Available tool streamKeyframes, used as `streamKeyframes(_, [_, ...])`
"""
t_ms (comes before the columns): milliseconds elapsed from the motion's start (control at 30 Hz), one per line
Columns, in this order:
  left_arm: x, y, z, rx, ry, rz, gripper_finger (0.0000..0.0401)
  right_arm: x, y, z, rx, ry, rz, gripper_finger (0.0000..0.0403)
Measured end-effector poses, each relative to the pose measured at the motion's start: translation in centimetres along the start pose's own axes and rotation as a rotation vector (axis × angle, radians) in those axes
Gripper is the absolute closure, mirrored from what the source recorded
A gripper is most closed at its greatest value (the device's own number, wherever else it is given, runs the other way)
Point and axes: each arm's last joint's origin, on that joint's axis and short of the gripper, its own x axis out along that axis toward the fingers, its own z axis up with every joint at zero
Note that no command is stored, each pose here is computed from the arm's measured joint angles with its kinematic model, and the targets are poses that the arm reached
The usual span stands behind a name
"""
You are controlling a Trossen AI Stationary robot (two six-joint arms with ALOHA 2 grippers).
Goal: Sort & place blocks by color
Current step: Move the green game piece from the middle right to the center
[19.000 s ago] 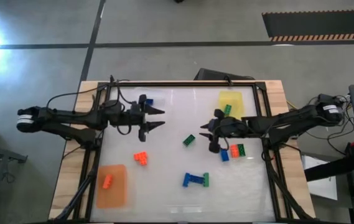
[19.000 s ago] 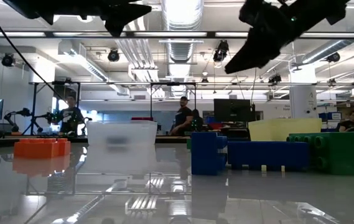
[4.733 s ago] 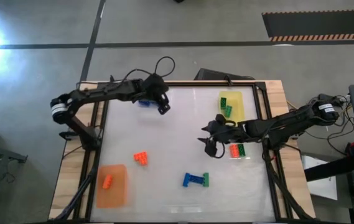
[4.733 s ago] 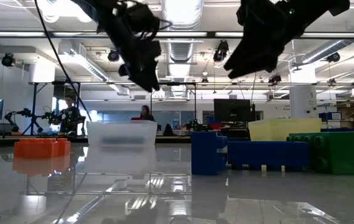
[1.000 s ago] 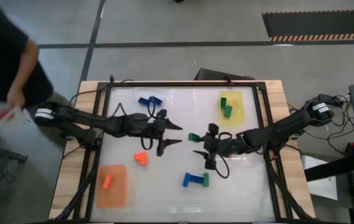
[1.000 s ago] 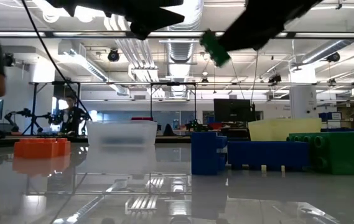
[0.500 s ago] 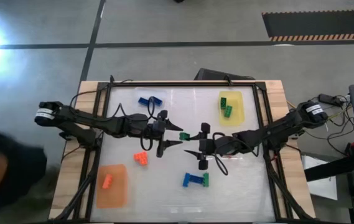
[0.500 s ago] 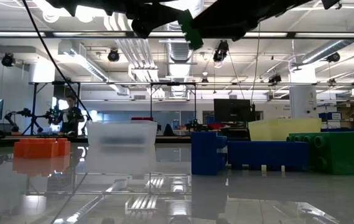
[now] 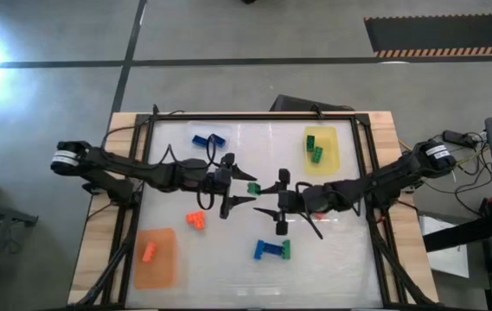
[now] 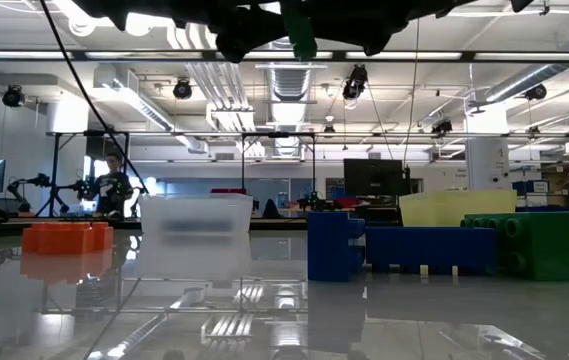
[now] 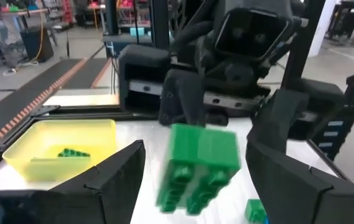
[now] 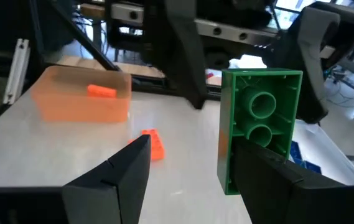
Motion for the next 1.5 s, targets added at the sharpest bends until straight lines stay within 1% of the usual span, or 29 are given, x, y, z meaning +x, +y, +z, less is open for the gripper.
streamKeyframes(100, [0.4, 0.0, -0.2, 0.0, -0.013, 0.002, 0.015, 0.1, -0.2, 0.0, -0.002, 0.001, -0.006, 0.0197])
streamKeyframes(200, [0.6, 0.0, -0.4, 0.009, -0.012, 0.001, 0.0171, 0.1, -0.3, -0.1, -0.007, 0.006, -0.006, 0.0197])
streamKeyframes(300, [0.8, 0.0, -0.7, 0.008, 0.0, 0.005, 0.0206, 0.1, -0.3, -0.1, -0.023, 0.007, -0.005, 0.0197])
streamKeyframes(467, [0.9, 0.0, -0.8, 0.008, 0.003, 0.019, 0.0275, 0.1, -0.3, -0.1, -0.039, 0.011, -0.003, 0.0197])
streamKeyframes(700, [0.9, 0.2, -0.9, 0.006, 0.015, 0.084, 0.0275, 0.4, -1.1, -0.4, -0.008, 0.037, -0.026, 0.0197])
streamKeyframes(833, [0.9, 0.3, -1.3, -0.022, 0.052, 0.109, 0.0275, 0.4, -1.2, -0.8, -0.005, 0.079, -0.03, 0.0197])
streamKeyframes(933, [0.8, 0.3, -1.6, -0.037, 0.077, 0.129, 0.0275, 0.4, -1.2, -0.9, -0.016, 0.081, -0.033, 0.0192])
streamKeyframes(1133, [0.7, 0.4, -2.2, -0.053, 0.095, 0.137, 0.0275, 0.4, -1.3, -0.8, -0.03, 0.078, -0.033, 0.0194])
streamKeyframes(1267, [0.6, 0.4, -2.7, -0.053, 0.112, 0.139, 0.0275, 0.5, -1.7, -0.9, 0.016, 0.081, -0.047, 0.0197])
streamKeyframes(1367, [0.5, 0.4, -3.0, -0.053, 0.117, 0.14, 0.0275, 0.5, -1.8, -0.9, 0.032, 0.086, -0.054, 0.0183])
streamKeyframes(1500, [0.5, 0.4, -3.1, -0.054, 0.122, 0.145, 0.0275, 0.5, -1.7, -1.0, 0.03, 0.088, -0.048, 0.015])
